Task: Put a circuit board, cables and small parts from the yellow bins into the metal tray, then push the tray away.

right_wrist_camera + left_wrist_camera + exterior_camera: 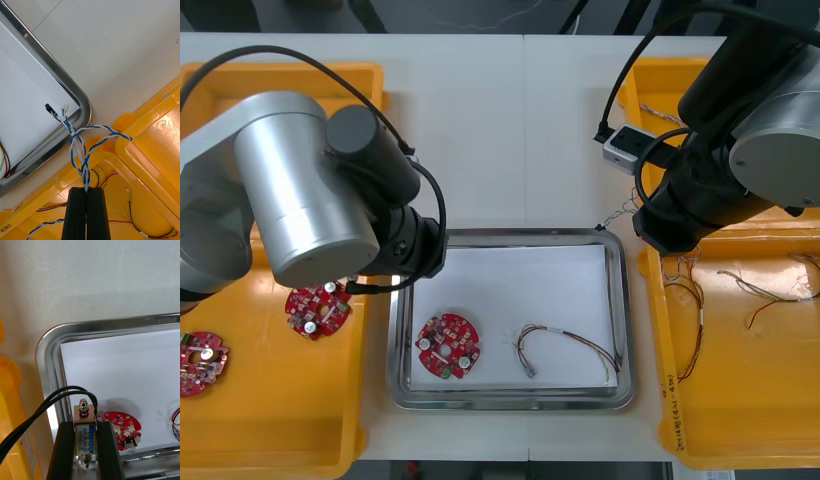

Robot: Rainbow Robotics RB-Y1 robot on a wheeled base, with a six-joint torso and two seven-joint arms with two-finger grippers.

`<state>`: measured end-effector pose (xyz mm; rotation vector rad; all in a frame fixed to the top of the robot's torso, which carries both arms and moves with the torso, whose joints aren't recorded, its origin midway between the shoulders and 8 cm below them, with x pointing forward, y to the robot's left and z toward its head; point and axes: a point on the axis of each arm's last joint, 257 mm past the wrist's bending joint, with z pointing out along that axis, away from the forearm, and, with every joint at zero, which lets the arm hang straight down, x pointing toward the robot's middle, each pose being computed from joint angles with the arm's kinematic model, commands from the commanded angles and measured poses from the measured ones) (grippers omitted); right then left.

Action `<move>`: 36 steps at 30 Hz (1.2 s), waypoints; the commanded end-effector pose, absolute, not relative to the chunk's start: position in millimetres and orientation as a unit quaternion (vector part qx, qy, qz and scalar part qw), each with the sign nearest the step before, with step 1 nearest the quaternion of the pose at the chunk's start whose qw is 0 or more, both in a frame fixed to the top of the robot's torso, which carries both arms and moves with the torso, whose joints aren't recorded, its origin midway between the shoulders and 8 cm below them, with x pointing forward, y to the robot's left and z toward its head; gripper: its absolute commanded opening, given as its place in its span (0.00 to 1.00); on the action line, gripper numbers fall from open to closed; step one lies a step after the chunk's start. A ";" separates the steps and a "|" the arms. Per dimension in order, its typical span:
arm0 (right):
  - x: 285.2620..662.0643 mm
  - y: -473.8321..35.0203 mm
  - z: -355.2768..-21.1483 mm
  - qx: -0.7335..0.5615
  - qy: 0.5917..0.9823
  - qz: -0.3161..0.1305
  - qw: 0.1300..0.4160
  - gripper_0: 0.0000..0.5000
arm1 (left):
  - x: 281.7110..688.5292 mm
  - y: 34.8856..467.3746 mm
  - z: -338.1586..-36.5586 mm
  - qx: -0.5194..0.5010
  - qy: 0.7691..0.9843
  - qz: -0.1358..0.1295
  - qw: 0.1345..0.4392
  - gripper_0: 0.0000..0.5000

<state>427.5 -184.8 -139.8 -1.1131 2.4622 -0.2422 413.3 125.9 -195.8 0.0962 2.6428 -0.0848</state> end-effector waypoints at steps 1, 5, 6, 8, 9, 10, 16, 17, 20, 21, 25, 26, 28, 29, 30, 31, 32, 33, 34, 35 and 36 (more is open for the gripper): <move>425.8 -192.3 -136.5 -0.419 0.876 -0.105 0.217 0.00 | 408.0 104.4 -208.4 0.069 0.965 -0.043 0.250 0.00; 425.8 -192.3 -136.5 -0.419 0.875 -0.105 0.217 0.00 | 412.2 100.9 -225.6 0.070 0.965 -0.043 0.250 0.00; 425.8 -192.3 -136.5 -0.419 0.875 -0.105 0.217 0.00 | 414.1 100.7 -230.0 0.070 0.965 -0.042 0.250 0.00; 425.7 -192.7 -136.1 -0.419 0.875 -0.106 0.217 0.00 | 416.4 100.2 -236.7 0.069 0.966 -0.042 0.247 0.00; 425.6 -192.0 -136.3 -0.420 0.875 -0.105 0.217 0.00 | 417.7 100.7 -241.1 0.068 0.966 -0.040 0.245 0.00; 425.6 -192.0 -136.3 -0.420 0.875 -0.105 0.217 0.00 | 418.8 100.7 -242.2 0.067 0.966 -0.041 0.246 0.00; 425.6 -192.0 -136.3 -0.420 0.875 -0.105 0.217 0.00 | 427.1 101.3 -258.1 0.064 0.966 -0.039 0.248 0.00; 425.6 -192.0 -136.3 -0.420 0.875 -0.105 0.217 0.00 | 428.9 101.0 -260.0 0.064 0.966 -0.040 0.249 0.00; 425.7 -192.7 -136.1 -0.419 0.875 -0.106 0.217 0.00 | 432.1 100.9 -264.0 0.063 0.965 -0.040 0.252 0.00; 425.7 -192.7 -136.1 -0.419 0.875 -0.106 0.217 0.00 | 432.9 100.1 -265.2 0.062 0.965 -0.041 0.252 0.00; 425.3 -192.1 -136.1 -0.419 0.875 -0.105 0.217 0.00 | 434.4 98.8 -267.4 0.061 0.964 -0.043 0.254 0.00; 425.6 -192.0 -136.3 -0.418 0.876 -0.105 0.217 0.00 | 434.6 98.0 -267.8 0.061 0.964 -0.044 0.255 0.00; 425.8 -191.7 -136.2 -0.419 0.875 -0.105 0.218 0.00 | 435.3 96.8 -267.5 0.061 0.963 -0.046 0.257 0.00; 425.4 -191.7 -136.1 -0.419 0.875 -0.105 0.218 0.00 | 434.9 96.8 -268.0 0.061 0.963 -0.046 0.257 0.00; 425.4 -191.7 -136.1 -0.418 0.876 -0.105 0.218 0.00 | 434.7 95.6 -267.9 0.060 0.963 -0.048 0.257 0.00; 425.4 -191.7 -136.1 -0.418 0.876 -0.105 0.218 0.00 | 435.1 95.6 -267.4 0.058 0.963 -0.048 0.257 0.01; 425.9 -191.6 -135.8 -0.418 0.875 -0.105 0.219 0.00 | 434.7 95.6 -267.9 0.058 0.964 -0.048 0.257 0.06; 425.6 -191.4 -136.0 -0.418 0.876 -0.104 0.219 0.00 | 434.9 94.8 -267.4 0.057 0.963 -0.049 0.257 0.21; 425.6 -191.4 -136.0 -0.418 0.876 -0.104 0.219 0.00 | 435.2 95.0 -267.2 0.056 0.963 -0.049 0.258 0.40; 426.0 -191.3 -136.1 -0.417 0.876 -0.104 0.219 0.00 | 434.3 94.3 -267.6 0.055 0.964 -0.050 0.257 0.64; 425.8 -191.0 -135.9 -0.418 0.876 -0.104 0.219 0.00 | 434.8 94.9 -267.7 0.054 0.964 -0.050 0.257 0.72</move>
